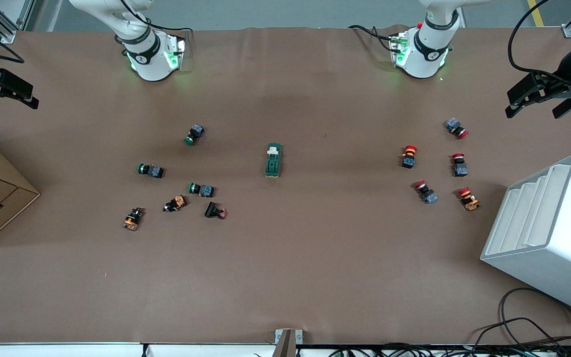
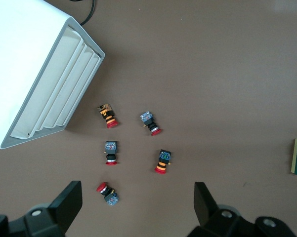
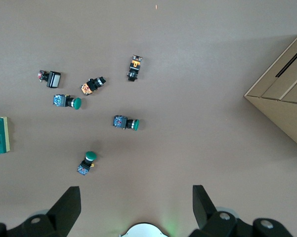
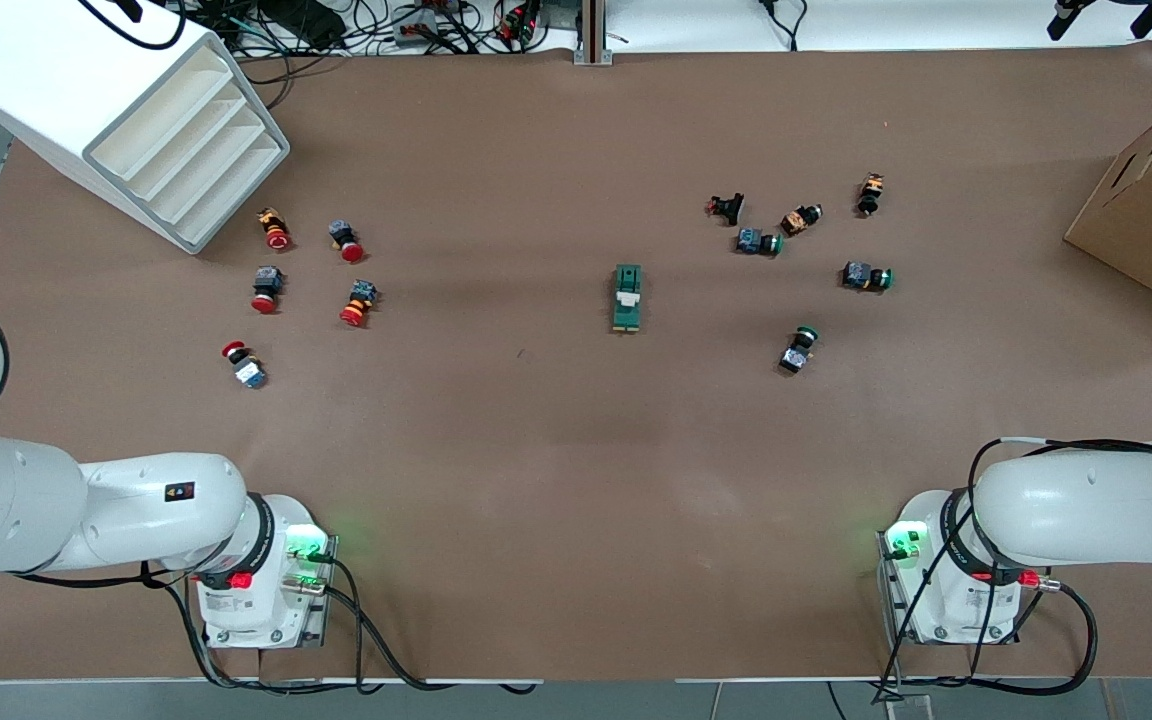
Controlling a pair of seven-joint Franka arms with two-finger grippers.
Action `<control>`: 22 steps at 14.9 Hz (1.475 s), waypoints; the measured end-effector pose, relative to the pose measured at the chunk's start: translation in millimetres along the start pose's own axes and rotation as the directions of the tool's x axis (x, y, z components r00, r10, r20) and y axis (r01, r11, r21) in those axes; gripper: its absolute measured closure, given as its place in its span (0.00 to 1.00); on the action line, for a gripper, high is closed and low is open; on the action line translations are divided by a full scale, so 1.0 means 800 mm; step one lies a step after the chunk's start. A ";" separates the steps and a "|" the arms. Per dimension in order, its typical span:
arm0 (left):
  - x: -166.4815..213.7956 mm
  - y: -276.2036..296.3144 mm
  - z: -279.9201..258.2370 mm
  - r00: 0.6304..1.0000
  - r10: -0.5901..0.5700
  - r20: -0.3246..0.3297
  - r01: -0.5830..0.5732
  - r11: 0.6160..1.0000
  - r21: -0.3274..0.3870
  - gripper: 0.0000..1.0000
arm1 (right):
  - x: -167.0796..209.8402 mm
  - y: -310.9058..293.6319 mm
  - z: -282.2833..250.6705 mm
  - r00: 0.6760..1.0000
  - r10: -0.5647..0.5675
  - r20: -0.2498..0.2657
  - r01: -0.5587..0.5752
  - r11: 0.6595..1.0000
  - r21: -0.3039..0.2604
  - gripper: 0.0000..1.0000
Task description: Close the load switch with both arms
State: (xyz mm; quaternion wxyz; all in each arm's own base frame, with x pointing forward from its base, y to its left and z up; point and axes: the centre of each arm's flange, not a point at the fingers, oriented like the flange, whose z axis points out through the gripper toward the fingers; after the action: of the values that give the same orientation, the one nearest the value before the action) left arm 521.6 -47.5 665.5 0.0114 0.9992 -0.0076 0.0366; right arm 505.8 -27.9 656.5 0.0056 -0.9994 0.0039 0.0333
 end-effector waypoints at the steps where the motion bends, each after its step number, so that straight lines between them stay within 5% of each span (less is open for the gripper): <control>1: 0.000 0.000 0.000 1.000 0.000 0.000 0.000 1.000 0.000 0.00 | 0.000 0.001 0.000 1.000 0.001 0.000 -0.001 1.000 0.000 0.00; 9: 0.013 0.028 -0.001 1.000 0.016 -0.005 -0.016 1.000 -0.010 0.00 | 0.000 0.000 0.000 1.000 0.000 0.000 0.000 1.000 0.000 0.00; 16: 0.013 0.253 0.095 0.992 -0.116 0.052 0.119 0.990 -0.073 0.00 | 0.000 0.001 -0.001 1.000 0.001 -0.004 -0.001 1.000 0.000 0.00; 22: -0.090 0.433 0.188 0.975 -0.220 0.017 0.221 0.973 -0.068 0.00 | 0.002 0.004 -0.001 1.000 0.008 -0.006 -0.008 1.000 -0.001 0.00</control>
State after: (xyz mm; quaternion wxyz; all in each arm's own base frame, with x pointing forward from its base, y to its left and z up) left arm 455.4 -396.4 517.7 0.0502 0.9931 0.1019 0.0304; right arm 507.6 -31.6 657.4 0.0052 -0.9995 0.0079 0.0306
